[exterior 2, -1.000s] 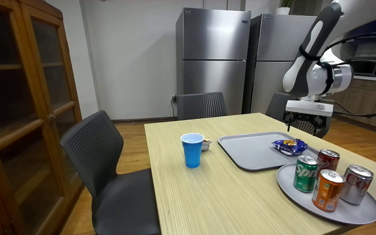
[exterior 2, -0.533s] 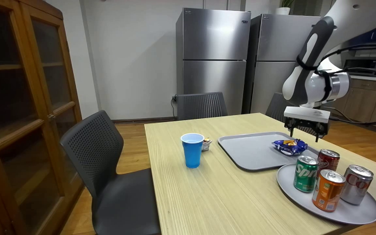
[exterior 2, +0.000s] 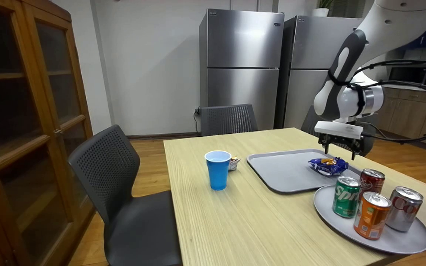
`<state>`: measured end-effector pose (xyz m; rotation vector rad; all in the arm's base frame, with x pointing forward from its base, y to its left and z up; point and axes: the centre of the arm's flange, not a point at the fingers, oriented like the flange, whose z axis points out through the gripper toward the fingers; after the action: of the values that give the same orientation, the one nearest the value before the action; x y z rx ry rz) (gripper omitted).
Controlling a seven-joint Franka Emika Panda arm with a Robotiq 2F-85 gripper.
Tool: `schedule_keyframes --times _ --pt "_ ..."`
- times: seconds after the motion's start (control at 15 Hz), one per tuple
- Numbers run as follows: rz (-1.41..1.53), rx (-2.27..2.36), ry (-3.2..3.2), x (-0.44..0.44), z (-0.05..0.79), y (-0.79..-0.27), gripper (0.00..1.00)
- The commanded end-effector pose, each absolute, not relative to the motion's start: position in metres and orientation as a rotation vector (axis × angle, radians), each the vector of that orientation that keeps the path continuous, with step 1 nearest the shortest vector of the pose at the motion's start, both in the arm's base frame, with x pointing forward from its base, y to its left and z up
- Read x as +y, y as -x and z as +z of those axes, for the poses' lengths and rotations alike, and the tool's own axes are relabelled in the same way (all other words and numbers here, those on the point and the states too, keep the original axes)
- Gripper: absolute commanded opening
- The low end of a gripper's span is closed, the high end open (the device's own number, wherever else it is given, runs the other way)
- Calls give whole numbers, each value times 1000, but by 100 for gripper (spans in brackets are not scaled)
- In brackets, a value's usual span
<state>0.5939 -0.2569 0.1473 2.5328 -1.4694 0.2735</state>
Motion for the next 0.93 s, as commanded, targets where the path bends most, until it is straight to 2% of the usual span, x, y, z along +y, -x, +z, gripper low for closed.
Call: schedule_keyframes --times 0.0,0.4,0.47,0.53,0.6,0.87 --pt "258 -1506 -2500 -264 145 -621 100" --pt "247 -1484 -2503 -266 138 -638 100" --pt "242 -1477 -2505 -266 137 -639 75" --pt "237 -1471 -2507 -266 135 -641 74" --pt "231 -1463 -2507 -266 133 -642 68" --pt "222 -1450 -2507 -266 130 -644 36"
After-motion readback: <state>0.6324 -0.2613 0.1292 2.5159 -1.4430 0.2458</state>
